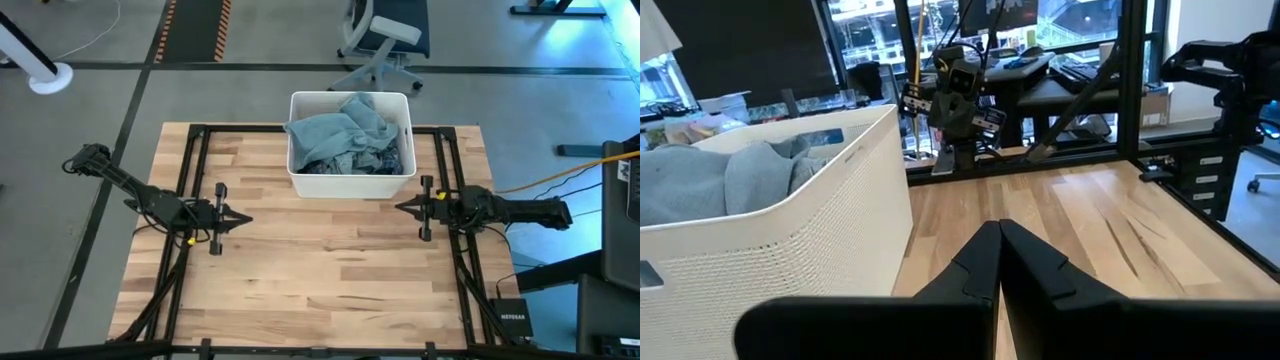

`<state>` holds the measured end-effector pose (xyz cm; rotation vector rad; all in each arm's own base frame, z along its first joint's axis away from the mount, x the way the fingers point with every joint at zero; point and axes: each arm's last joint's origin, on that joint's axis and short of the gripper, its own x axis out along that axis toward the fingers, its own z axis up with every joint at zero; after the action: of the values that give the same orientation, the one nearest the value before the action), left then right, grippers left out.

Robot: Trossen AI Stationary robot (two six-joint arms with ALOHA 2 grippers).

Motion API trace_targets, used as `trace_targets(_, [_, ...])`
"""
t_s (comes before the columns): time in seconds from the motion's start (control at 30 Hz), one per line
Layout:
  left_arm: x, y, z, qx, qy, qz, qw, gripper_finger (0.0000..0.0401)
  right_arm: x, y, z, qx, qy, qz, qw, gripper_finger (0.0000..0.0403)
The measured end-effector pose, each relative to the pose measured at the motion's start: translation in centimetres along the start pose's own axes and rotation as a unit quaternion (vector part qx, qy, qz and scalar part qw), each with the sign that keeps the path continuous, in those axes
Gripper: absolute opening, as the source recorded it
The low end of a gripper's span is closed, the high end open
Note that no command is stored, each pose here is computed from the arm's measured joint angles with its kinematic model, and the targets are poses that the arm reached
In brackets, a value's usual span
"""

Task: Sort clothes
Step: Return to Home Position

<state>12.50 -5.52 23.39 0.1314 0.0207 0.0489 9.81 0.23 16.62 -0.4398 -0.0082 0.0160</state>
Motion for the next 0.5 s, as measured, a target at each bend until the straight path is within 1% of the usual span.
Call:
trace_targets(0.07, [0.0,0.0,-0.1,-0.001,-0.002,0.0,1.0,0.0004,0.0,0.0,0.0,0.002,0.001,0.0,1.0,0.0017])
trace_targets(0.13, [0.0,-0.1,-0.8,0.001,0.001,-0.012,1.0,0.0004,0.0,0.0,0.0,0.006,0.001,0.001,1.0,0.0017])
trace_targets(0.17, [-0.1,-0.2,-1.2,0.0,0.0,-0.03,1.0,0.0004,0.0,0.0,0.0,0.006,0.001,0.001,1.0,0.0017])
trace_targets(0.23, [-0.2,-0.3,-1.9,-0.003,-0.008,-0.087,0.996,0.0002,0.0,0.0,0.0,0.007,0.001,0.001,1.0,0.0017])
trace_targets(0.27, [-0.3,-0.3,-2.2,-0.005,-0.015,-0.104,0.994,0.0001,0.0,0.0,0.0,0.007,0.001,0.001,1.0,0.0017])
trace_targets(0.3, [-0.3,-0.1,-2.2,-0.009,-0.024,-0.109,0.994,0.0001,0.0,0.0,0.0,0.007,0.001,0.001,1.0,0.0017])
trace_targets(0.37, [-0.4,0.5,-2.0,-0.019,-0.048,-0.094,0.994,0.0001,0.0,0.0,0.0,0.007,0.001,0.001,1.0,0.0017])
trace_targets(0.5, [-0.5,1.4,-3.2,-0.02,-0.044,-0.058,0.997,0.0001,0.0,0.0,0.0,0.007,0.001,0.001,1.0,0.0017])
